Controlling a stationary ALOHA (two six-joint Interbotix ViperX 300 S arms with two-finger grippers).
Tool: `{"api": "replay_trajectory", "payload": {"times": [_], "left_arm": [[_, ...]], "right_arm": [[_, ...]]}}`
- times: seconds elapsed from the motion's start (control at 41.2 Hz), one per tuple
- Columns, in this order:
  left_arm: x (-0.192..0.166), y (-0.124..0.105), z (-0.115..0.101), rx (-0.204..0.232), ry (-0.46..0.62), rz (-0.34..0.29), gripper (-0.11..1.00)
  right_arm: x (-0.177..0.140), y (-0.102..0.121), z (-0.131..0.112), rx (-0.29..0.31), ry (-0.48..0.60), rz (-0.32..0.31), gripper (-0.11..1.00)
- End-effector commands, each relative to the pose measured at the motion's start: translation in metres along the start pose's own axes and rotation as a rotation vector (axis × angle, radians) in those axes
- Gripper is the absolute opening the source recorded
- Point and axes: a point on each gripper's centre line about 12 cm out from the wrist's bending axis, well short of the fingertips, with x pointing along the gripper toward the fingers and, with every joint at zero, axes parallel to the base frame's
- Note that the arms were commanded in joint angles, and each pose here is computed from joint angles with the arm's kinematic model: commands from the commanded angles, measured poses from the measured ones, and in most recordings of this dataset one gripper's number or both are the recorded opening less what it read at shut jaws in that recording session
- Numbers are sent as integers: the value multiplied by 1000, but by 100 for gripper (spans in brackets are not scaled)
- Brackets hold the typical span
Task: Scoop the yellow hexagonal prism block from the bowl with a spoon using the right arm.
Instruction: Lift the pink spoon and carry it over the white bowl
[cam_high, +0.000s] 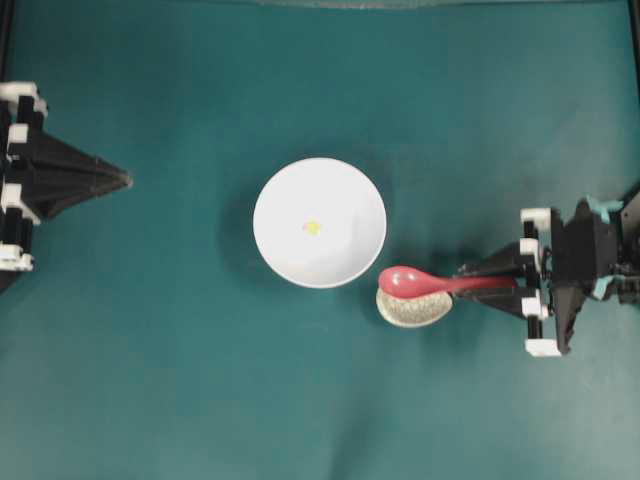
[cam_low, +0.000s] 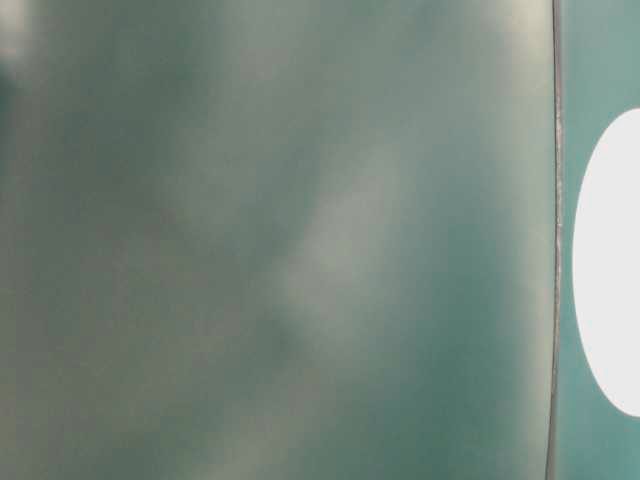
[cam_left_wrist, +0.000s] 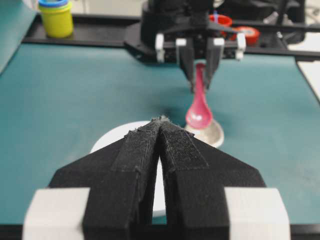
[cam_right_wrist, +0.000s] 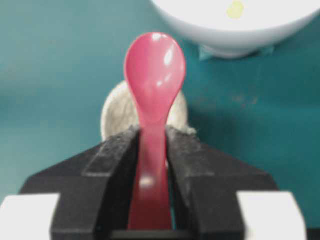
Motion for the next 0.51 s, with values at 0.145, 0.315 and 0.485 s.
{"api": "replay_trajectory", "payload": {"times": [0.145,0.315,0.485], "left_arm": [[2,0,7,2,-17,2,-1],[2,0,7,3,-17,2,-1],[2,0,7,3,-17,2,-1]], "right_arm": [[5,-6,44,-10,-13,-4,24],[9,-13,75,-30,1,-3,24],[15,-23,100,-14,60,-1,24]]}}
